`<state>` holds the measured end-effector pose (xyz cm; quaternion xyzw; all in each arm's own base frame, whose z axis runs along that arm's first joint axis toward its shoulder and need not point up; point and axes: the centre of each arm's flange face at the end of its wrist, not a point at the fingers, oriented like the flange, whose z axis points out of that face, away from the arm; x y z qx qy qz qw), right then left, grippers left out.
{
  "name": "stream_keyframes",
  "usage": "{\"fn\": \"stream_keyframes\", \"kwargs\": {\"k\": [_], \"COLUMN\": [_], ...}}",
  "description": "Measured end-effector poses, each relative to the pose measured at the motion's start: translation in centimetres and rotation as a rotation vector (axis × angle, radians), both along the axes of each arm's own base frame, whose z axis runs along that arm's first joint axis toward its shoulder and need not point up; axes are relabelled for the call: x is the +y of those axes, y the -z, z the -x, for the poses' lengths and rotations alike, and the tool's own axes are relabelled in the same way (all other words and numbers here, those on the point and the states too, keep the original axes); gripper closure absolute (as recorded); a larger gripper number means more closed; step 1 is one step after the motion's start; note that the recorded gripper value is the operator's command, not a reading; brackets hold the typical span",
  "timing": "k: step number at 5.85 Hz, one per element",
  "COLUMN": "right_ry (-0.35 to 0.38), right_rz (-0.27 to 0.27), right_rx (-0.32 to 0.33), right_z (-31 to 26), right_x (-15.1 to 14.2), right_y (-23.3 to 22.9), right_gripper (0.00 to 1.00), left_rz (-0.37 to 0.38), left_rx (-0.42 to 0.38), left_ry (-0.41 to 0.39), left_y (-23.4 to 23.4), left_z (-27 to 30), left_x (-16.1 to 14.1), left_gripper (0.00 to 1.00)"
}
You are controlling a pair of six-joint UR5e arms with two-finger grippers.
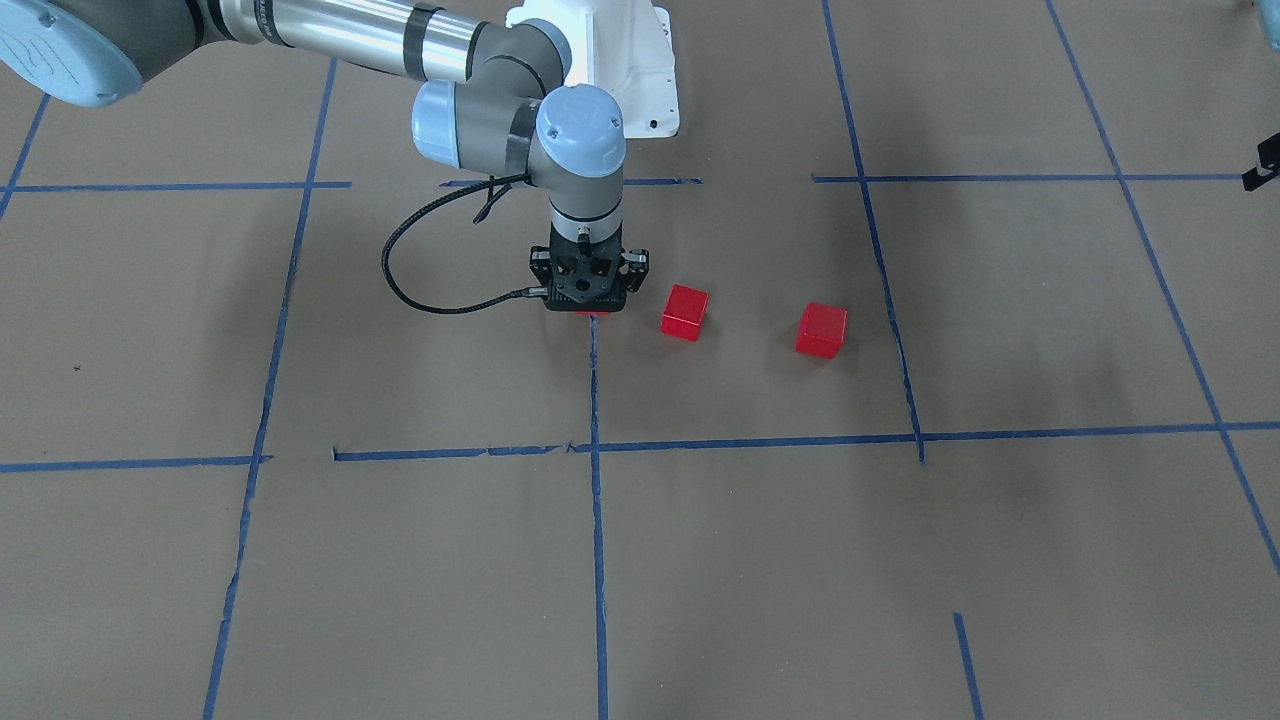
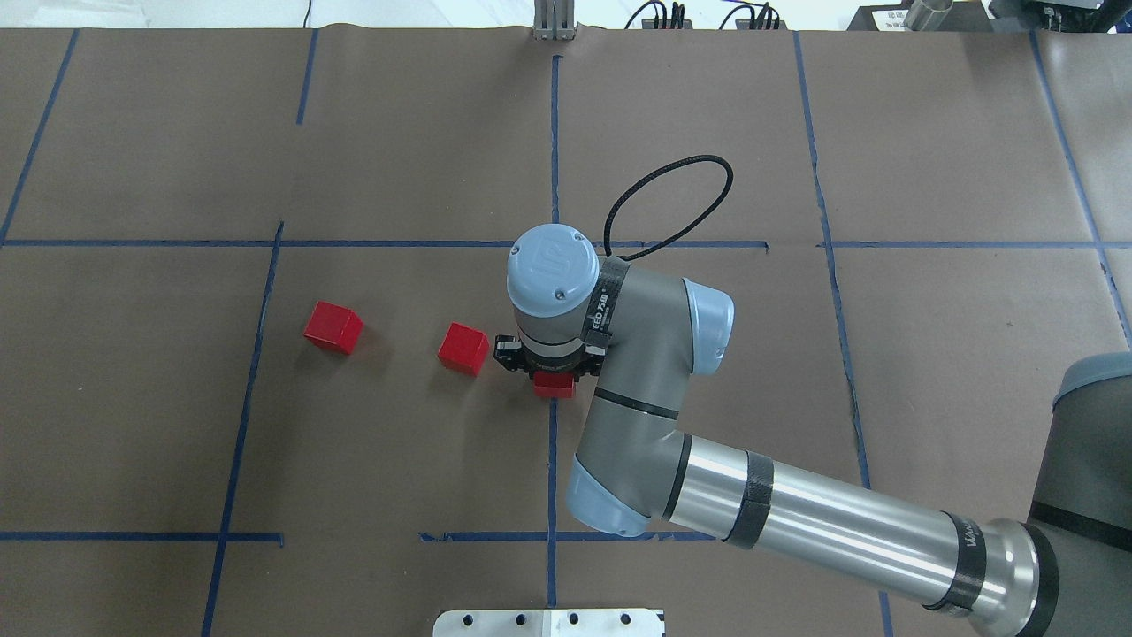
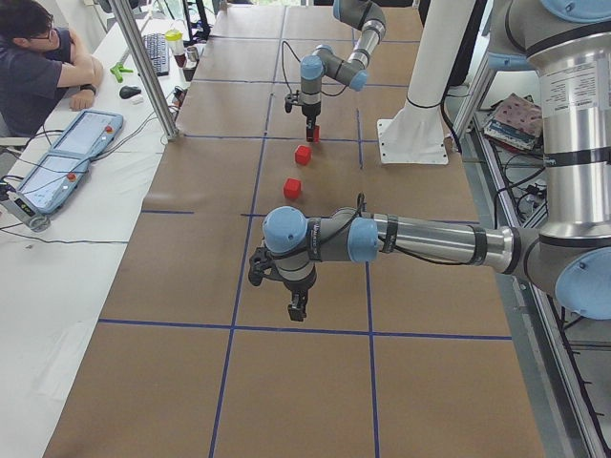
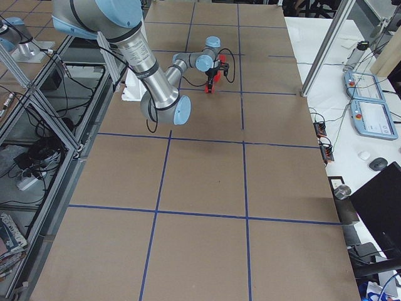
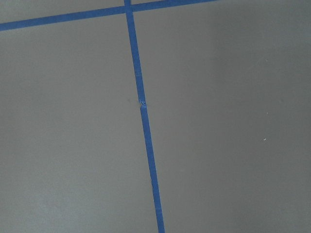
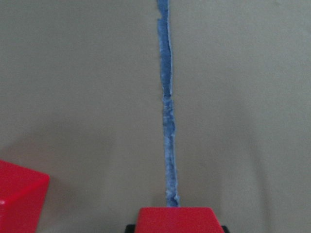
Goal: Form red blocks into L shape at center
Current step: 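Lower the red cube beside the center tape line and open the right gripper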
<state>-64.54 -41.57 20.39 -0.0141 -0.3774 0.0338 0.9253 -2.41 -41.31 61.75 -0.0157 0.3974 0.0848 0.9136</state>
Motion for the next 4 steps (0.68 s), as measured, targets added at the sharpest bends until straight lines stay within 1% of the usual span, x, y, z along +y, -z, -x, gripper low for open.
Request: {"fn": "stream_keyframes", "kwargs": {"k": [2,3,4], "right_ry": [0.003,0.003,0.004], "right_rz": [-0.001,-0.002,-0.003], "right_rx": [0.002,0.0,-0.001], "right_z": [0.16,0.19,0.23], "right_x": [-0.04,-0.05,0.0], "right_y": [-0.04,0.14,0.29], "right_gripper": [0.32,0.13,0.0], "left_rz": [0.001,0.001,0.001], "left_rx": [0.0,0.0,0.0], "left_ry": [0.0,0.0,0.0], "left_y": [-0.03,-0.04,-0.03], "left_z": [0.0,0.0,0.0], "left_x": [0.0,0.0,0.0], "left_gripper": [0.0,0.0,0.0]}}
